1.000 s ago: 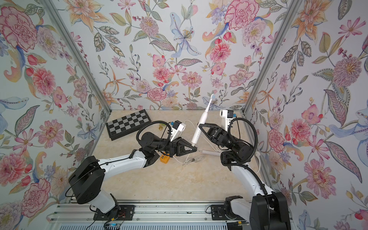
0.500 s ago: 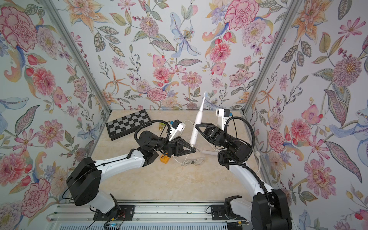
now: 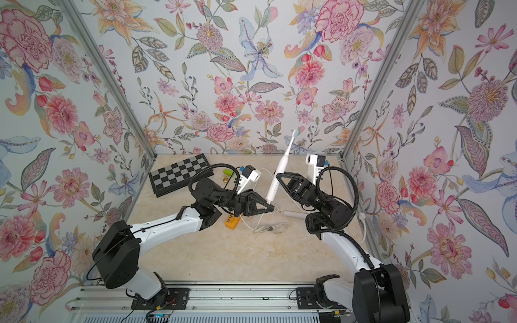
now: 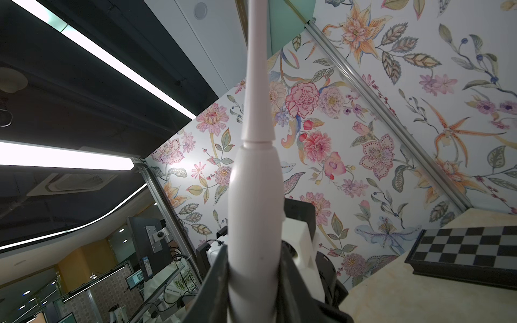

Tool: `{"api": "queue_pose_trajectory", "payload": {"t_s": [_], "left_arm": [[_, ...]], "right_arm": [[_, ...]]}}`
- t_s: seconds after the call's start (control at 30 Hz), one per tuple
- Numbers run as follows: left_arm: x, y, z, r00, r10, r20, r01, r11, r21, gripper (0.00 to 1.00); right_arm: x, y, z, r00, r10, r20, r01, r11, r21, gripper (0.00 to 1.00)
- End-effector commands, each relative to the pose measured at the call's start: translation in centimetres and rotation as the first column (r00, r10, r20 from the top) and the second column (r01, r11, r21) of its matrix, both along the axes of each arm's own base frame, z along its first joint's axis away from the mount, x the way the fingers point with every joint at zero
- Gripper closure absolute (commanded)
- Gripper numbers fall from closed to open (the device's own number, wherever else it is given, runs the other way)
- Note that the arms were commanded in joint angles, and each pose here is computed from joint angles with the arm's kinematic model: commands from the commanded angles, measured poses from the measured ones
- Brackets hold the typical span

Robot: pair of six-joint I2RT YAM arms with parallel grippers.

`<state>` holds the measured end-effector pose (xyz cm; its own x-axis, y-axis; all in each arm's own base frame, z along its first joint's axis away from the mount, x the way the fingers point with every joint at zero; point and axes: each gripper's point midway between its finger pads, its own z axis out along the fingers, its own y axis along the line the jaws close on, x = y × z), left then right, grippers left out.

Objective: Charge the electric toothbrush
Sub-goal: Insert the charging cable into the electric toothbrush, then place the electric toothbrush at the center of the board.

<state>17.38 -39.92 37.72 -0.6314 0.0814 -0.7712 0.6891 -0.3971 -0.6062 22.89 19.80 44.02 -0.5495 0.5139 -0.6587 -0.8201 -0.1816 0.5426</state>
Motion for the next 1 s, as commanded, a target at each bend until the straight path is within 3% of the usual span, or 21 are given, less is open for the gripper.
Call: {"api": "queue_pose_trajectory", "payload": {"t_s": [0.0,0.23,0.4,0.5,0.57,0.63,0.7,0.77,0.93,0.97], "left_arm": [[2.9,2.8,10.5,0.965,0.247,0.086,-0.209,0.926,-0.315,1.00],[5.7,1.6,4.6,0.943,0.328,0.053,-0.319,0.939,-0.133,0.97],[6.6,1.2,-1.8,0.926,0.366,0.095,-0.372,0.927,0.050,0.66],[7.5,2.2,-6.2,0.887,0.431,0.164,-0.457,0.871,0.179,0.58],[8.6,3.4,-8.0,0.842,0.493,0.218,-0.536,0.809,0.241,0.50],[9.5,4.4,-9.0,0.800,0.539,0.264,-0.598,0.756,0.267,0.45],[10.7,5.6,-10.1,0.739,0.591,0.323,-0.672,0.676,0.301,0.41],[11.8,7.0,-11.2,0.666,0.638,0.385,-0.746,0.584,0.321,0.39],[13.1,9.8,-11.5,0.523,0.723,0.452,-0.852,0.432,0.296,0.34],[13.2,10.4,-11.5,0.500,0.733,0.461,-0.866,0.408,0.288,0.33]], "right_arm": [[-3.7,2.8,-6.0,0.975,0.214,0.052,-0.192,0.943,-0.273,1.00],[-1.5,-0.1,-2.2,0.990,0.036,0.140,-0.009,0.982,-0.188,1.00],[1.0,-3.0,-0.4,0.973,-0.193,0.127,0.208,0.971,-0.120,1.00],[3.9,-5.9,-2.0,0.912,-0.409,0.000,0.404,0.901,-0.155,1.00],[6.1,-7.7,-5.2,0.810,-0.573,-0.123,0.523,0.802,-0.289,1.00],[7.5,-9.6,-9.5,0.654,-0.723,-0.222,0.580,0.668,-0.467,1.00],[7.4,-11.7,-13.7,0.500,-0.809,-0.310,0.580,0.578,-0.574,1.00],[6.8,-12.9,-17.8,0.392,-0.829,-0.399,0.563,0.559,-0.608,1.00],[4.2,-14.8,-29.1,0.053,-0.832,-0.552,0.359,0.531,-0.767,1.00],[3.7,-14.7,-30.8,0.011,-0.823,-0.568,0.314,0.542,-0.780,1.00]]}}
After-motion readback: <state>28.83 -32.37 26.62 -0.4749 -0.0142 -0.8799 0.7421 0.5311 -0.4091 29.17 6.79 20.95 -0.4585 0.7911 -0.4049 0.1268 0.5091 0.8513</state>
